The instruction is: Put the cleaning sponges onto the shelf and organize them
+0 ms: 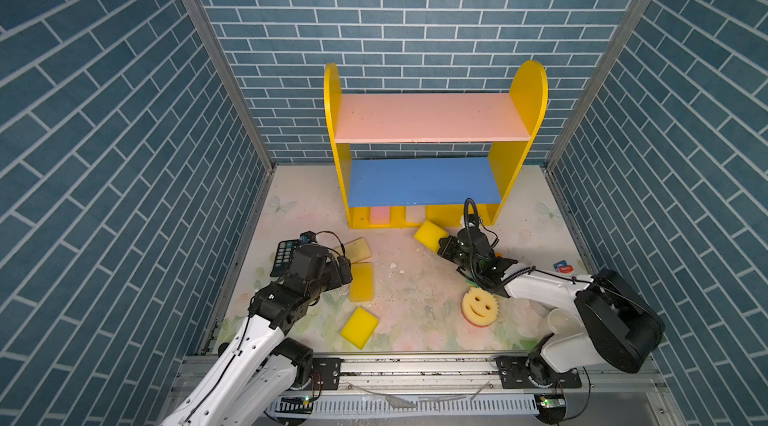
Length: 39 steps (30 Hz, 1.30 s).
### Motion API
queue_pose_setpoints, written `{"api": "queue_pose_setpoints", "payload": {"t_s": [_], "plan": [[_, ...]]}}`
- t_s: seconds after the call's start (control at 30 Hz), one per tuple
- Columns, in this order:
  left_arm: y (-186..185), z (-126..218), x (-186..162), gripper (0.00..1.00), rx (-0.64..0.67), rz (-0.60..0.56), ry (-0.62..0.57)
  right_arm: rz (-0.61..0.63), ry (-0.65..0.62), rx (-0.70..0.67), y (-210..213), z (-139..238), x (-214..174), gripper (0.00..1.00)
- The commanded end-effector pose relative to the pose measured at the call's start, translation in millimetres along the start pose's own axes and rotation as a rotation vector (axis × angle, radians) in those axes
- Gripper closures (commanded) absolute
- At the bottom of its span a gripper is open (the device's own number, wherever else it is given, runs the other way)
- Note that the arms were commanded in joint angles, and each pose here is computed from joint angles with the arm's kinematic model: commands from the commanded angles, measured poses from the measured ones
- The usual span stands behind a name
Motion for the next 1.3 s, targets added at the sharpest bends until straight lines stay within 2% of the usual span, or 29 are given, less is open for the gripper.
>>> {"api": "queue_pose_setpoints", "payload": {"t_s": [0.0, 0.13, 0.27, 0.3, 0.33, 0.4, 0.47, 0.6, 0.77, 0.93, 1.07, 1.27], "plan": [[-0.9, -1.2, -1.2, 0.06, -0.021, 0.004, 0.0, 0.146, 0.146, -0.092, -6.6, 9.2, -38.3, 1.0], [-4.0, -3.8, -2.0, 0.06, -0.033, 0.008, 0.011, 0.214, 0.234, -0.039, 18.5, -2.5, -73.6, 1.0], [-6.1, -5.9, -2.3, 0.06, -0.036, 0.008, 0.02, 0.229, 0.273, 0.037, 43.3, -18.9, -96.2, 1.0], [-6.8, -6.5, -2.5, 0.06, -0.039, 0.01, 0.022, 0.225, 0.277, 0.053, 47.5, -21.6, -99.5, 0.94], [-7.2, -7.3, -2.8, 0.06, -0.04, 0.009, 0.024, 0.215, 0.277, 0.062, 48.9, -23.5, -101.2, 0.82], [-8.0, -8.9, -3.1, 0.06, -0.042, 0.01, 0.028, 0.199, 0.254, 0.062, 47.0, -22.2, -97.3, 0.67], [-8.6, -11.3, -4.2, 0.06, -0.043, 0.015, 0.035, 0.196, 0.213, 0.042, 39.8, -14.3, -85.5, 0.58], [-10.9, -16.2, -6.1, 0.07, -0.051, 0.025, 0.048, 0.149, 0.144, -0.051, 1.6, 9.9, -53.0, 0.54], [-12.5, -20.0, -6.8, 0.08, -0.065, 0.028, 0.047, 0.026, 0.074, -0.302, -82.2, 56.3, -17.4, 0.52], [-10.3, -24.7, -7.3, 0.08, -0.048, 0.026, 0.048, -0.088, 0.026, -0.511, -139.3, 103.9, -0.2, 0.48], [-13.9, -30.2, -8.2, 0.08, -0.056, 0.034, 0.063, -0.189, 0.047, -0.535, -160.1, 110.8, -6.3, 0.49], [-15.4, -34.6, -9.6, 0.08, -0.049, 0.025, 0.082, -0.286, 0.093, -0.553, -183.3, 101.6, -21.9, 0.52]]}}
Point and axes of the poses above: each gripper's point midway between its finger pads, its own z axis back along the fingers, its own y axis along the line the jaws close on, x = y × z, the point moved 1 cm from there along z, back along the fingers, and after that the axes turned 10 degrees about z, right-handed, at the moved point
